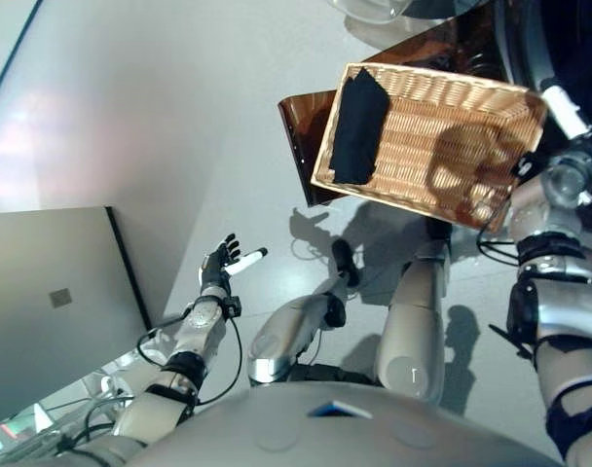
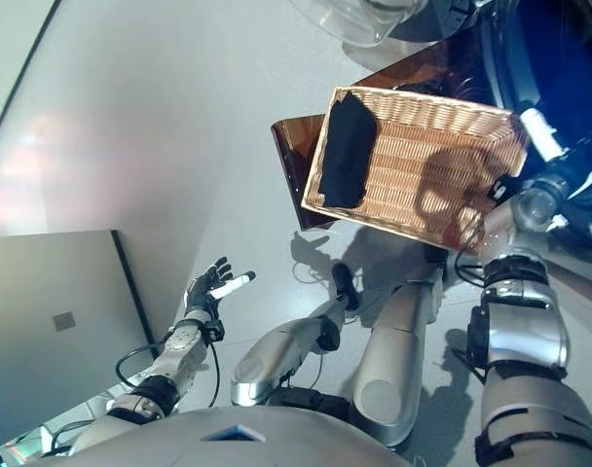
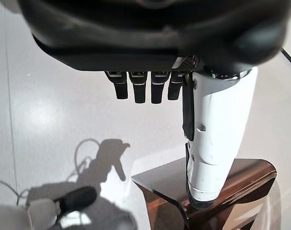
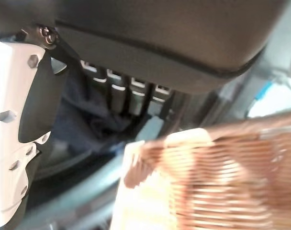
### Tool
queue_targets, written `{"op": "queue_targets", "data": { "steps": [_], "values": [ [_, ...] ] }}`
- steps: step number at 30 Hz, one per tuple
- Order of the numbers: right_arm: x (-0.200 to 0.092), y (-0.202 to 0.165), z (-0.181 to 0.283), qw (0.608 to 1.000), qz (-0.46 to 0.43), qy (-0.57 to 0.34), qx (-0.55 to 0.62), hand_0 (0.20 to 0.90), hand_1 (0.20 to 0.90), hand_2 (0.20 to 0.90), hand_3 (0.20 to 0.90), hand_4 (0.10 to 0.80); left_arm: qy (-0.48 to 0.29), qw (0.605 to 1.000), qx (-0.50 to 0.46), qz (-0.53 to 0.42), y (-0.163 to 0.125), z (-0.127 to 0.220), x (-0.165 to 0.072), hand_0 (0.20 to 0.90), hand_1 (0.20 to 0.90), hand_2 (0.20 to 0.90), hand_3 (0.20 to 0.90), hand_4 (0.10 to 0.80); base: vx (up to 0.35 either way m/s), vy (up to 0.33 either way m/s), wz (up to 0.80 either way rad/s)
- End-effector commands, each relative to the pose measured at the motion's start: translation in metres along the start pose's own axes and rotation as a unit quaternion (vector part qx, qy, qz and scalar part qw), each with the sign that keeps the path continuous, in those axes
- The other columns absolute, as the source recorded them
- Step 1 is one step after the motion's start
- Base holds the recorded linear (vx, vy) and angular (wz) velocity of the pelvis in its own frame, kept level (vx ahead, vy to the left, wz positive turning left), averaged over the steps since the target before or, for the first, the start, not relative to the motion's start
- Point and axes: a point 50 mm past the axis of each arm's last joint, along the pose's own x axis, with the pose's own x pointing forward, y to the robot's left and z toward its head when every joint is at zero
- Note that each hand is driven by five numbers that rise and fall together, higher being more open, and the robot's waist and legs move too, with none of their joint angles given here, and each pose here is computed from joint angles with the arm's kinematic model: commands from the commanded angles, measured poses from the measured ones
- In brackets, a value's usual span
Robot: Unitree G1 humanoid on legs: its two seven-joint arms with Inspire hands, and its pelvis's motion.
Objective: Pick up the clothes and place them into the washing machine
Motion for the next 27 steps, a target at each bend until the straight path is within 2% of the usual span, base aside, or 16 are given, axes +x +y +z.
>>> {"op": "queue_targets", "data": {
  "steps": [1,4,5,9,23,27],
  "values": [
    [-0.015,-0.01,-0.021,0.999,0.004,-0.017,-0.037,0.9,0.9,0.9,0.9,0.8,-0.004,0.997,0.02,0.072,0.045,-0.004,-0.004,0.9,0.9,0.9,0.9,0.8,0.016,-0.07,0.15],
    [-0.029,0.0,-0.034,0.997,0.042,-0.019,-0.061,0.9,0.9,0.9,0.9,0.8,-0.006,0.996,0.021,0.083,0.049,-0.003,-0.005,0.9,0.9,0.9,0.9,0.8,0.01,-0.05,0.13],
    [-0.048,0.015,-0.047,0.994,0.077,-0.021,-0.073,0.9,0.9,0.9,0.9,0.8,-0.005,0.995,0.022,0.098,0.054,-0.003,-0.004,0.9,0.9,0.9,0.9,0.8,0.016,-0.06,0.07],
    [-0.067,0.035,-0.066,0.989,0.11,-0.008,-0.101,0.9,0.9,0.9,0.9,0.8,0.002,0.992,0.03,0.122,0.059,-0.004,-0.004,0.9,0.9,0.9,0.9,0.8,0.019,-0.04,-0.01],
    [-0.122,0.111,-0.087,0.953,0.249,-0.011,-0.17,0.9,0.9,0.9,0.9,0.8,0.004,0.983,0.049,0.179,0.08,0.003,-0.001,0.9,0.9,0.9,0.9,0.8,0.004,0.007,0.09],
    [-0.139,0.143,-0.083,0.929,0.313,-0.031,-0.193,0.9,0.9,0.9,0.9,0.8,-0.002,0.981,0.054,0.188,0.086,0.008,-0.001,0.9,0.9,0.9,0.9,0.8,-0.002,0.02,0.14]
  ]
}}
